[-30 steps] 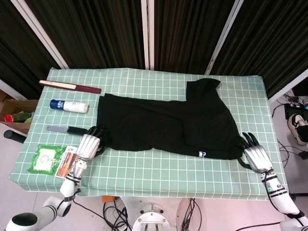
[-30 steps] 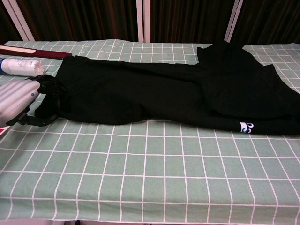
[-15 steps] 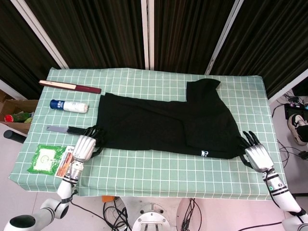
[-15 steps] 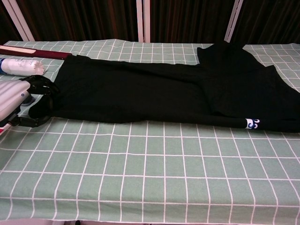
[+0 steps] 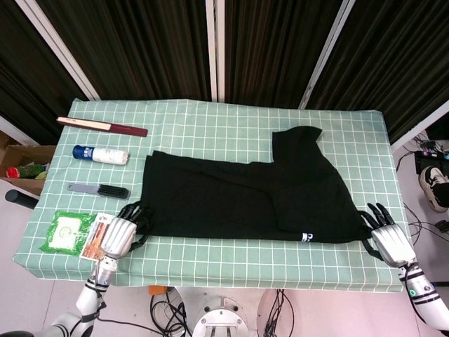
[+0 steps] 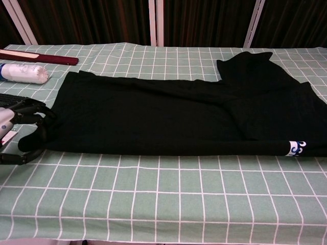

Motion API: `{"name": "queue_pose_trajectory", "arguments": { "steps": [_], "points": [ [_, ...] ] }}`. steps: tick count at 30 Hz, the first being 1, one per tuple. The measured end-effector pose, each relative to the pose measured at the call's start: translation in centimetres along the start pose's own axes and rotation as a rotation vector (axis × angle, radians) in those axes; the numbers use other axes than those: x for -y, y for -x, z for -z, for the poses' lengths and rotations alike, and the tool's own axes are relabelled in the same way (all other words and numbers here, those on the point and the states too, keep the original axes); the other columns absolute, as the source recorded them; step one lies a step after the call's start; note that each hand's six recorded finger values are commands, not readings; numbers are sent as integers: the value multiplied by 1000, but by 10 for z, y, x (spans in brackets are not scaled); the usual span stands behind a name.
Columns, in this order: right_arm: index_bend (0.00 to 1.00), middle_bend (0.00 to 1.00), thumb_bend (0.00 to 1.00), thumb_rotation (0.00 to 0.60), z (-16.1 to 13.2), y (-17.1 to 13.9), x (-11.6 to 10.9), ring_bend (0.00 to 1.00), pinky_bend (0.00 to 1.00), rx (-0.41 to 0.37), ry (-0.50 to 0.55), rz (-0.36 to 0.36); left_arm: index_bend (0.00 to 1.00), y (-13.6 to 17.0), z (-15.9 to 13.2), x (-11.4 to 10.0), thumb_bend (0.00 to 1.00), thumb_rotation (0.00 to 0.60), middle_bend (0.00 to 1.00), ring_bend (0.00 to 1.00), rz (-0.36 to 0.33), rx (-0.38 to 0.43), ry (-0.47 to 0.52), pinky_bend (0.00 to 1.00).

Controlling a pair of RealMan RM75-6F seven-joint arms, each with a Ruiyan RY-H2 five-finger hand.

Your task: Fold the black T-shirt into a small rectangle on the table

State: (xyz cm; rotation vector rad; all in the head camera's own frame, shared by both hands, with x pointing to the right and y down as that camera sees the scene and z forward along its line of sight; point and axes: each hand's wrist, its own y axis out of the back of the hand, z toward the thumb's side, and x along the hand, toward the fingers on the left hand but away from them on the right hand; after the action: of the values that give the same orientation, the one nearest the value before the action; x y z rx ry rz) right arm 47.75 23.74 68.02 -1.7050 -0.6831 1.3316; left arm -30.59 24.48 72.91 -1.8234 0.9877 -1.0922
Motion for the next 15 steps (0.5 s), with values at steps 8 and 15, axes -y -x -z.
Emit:
{"name": "queue_pose_trajectory", "arguments": {
  "steps": [8, 15],
  "points": [
    [628, 210, 502, 600, -11, -28, 4, 14, 0, -11, -3, -18, 617, 33, -9, -5, 468, 600, 278, 155, 5, 4, -5, 223],
    [96, 62, 56, 600, -17, -36, 8, 0, 0, -3, 8, -54, 239, 41, -9, -5, 287, 570, 162, 113, 42, -28, 7, 209]
  ]
}}
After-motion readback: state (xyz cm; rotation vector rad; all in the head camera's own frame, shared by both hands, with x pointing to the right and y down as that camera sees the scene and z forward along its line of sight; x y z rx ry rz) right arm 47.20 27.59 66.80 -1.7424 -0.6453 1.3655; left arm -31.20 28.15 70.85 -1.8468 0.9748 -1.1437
